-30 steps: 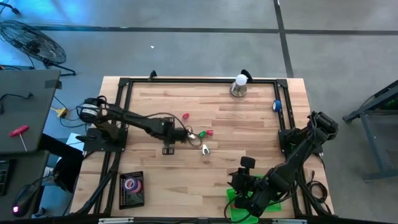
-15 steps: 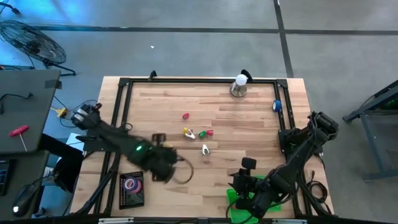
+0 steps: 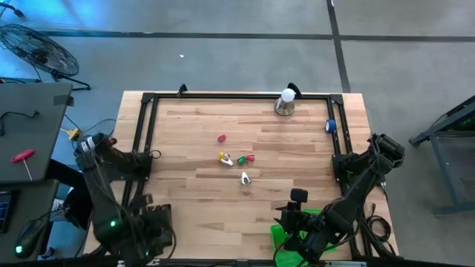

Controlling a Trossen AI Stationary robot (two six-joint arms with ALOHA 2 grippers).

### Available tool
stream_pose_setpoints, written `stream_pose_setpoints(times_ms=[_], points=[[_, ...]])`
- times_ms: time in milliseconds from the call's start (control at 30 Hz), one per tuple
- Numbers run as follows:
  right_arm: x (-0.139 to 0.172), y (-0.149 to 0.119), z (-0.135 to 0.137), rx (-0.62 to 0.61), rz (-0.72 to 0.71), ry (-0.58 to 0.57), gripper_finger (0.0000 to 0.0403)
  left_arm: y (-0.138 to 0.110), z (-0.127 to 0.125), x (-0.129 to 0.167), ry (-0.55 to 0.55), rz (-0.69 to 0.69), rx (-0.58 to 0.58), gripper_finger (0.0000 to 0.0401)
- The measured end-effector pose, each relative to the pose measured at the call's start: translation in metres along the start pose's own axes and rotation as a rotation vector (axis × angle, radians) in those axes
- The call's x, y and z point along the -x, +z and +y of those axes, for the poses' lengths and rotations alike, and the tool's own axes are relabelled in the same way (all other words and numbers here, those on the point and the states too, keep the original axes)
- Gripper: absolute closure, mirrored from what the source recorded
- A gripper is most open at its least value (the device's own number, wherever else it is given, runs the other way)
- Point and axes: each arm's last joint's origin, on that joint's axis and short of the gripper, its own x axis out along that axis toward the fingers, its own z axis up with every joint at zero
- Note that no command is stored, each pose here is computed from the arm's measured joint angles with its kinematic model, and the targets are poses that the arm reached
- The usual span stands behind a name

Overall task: Pick and place Stapler, Stapler remover, tape
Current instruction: Put the yellow tape into the black bin

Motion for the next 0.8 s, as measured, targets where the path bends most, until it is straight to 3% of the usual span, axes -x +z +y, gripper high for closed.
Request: stream_pose_setpoints(times_ms=[167, 467, 667, 800], points=[[-0.003, 0.002, -0.002, 0.01, 0.002, -0.007, 0.0265, -0.025, -0.013, -0.022, -0.028, 0.033, 0.021, 0.0366], [-0.008, 0.006, -0.007, 0.057, 0.012, -0.019, 0.0265, -0.053, -0.027, -0.062, -0.181, 0.066, 0.058, 0.0363], [-0.011, 0.009, -0.01, 0.054, 0.018, -0.026, 0.0265, -0.058, -0.026, -0.076, -0.183, 0.151, 0.088, 0.0284], [-0.011, 0.009, -0.01, 0.065, 0.018, -0.026, 0.0265, -0.06, -0.023, -0.081, -0.163, 0.151, 0.083, 0.0252]])
